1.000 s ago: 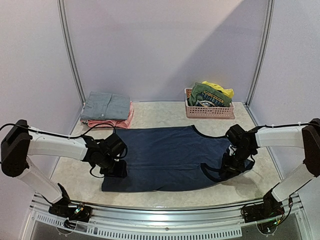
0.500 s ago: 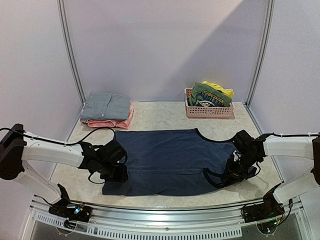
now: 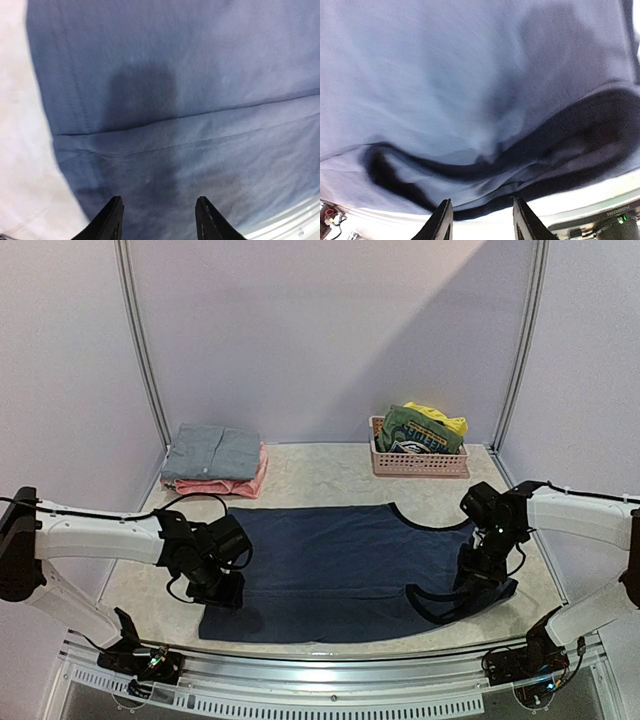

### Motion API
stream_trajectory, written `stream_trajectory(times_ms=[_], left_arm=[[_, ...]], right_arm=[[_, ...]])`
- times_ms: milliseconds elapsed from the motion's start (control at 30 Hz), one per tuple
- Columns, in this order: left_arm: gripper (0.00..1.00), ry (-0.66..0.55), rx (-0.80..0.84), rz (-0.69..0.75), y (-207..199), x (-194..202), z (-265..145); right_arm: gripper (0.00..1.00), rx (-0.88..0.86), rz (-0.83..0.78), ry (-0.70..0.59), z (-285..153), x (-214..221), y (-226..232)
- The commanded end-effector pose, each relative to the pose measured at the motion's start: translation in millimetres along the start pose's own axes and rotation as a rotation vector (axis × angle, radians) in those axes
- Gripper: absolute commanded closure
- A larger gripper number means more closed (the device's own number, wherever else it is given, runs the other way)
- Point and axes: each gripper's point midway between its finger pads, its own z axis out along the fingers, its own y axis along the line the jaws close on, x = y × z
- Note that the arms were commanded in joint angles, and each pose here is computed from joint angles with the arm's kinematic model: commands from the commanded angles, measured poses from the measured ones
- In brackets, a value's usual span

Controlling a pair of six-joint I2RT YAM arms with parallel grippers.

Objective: Fold and stack the mixed laundry pile
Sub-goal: Move the 1/3-folded tank top to the center of the board.

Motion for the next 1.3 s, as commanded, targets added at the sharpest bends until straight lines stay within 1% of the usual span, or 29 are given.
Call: stream_trajectory(times_ms=[0,233,400,533,633,767,1000,1167,1267], left_arm=[[0.49,-0.025,-0.032,0.022,15.0,-18.1,-30.8],[0.43,-0.115,-0.023,0.007,31.1,-67.0,-66.8],[0.4,-0.186,-0.007,0.012,35.1,-98.7,-86.4],[0.4,-0.224,-0.007,0.007,46.5,-119.2,-94.7],[0.4,-0.255,-0.006,-0.011,57.9,-134.1,-99.2],[0.39,-0.278,0.029,-0.039,66.7,-151.4,-95.5],[0.4,-0.281,0.072,-0.109,82.1,-171.7,-92.1],[0.41,-0.198,0.06,-0.139,94.5,-173.6,-78.2],[0.44,-0.158,0.047,-0.13,97.0,-177.7,-66.6]], right_arm=[[0.57,0.05,-0.043,-0.072,-33.1,-11.8,3.1],[0.5,0.057,-0.09,-0.19,-75.9,-39.4,22.4],[0.48,0.044,-0.102,-0.303,-103.4,-68.5,37.6],[0.46,0.038,-0.122,-0.36,-116.0,-83.5,42.7],[0.42,0.037,-0.122,-0.391,-123.0,-94.2,42.7],[0.4,0.001,-0.122,-0.441,-132.7,-110.7,49.2],[0.39,-0.005,-0.136,-0.449,-138.9,-128.3,63.3],[0.38,-0.03,-0.14,-0.448,-142.7,-131.8,72.3],[0.38,-0.042,-0.143,-0.443,-146.7,-130.0,74.7]])
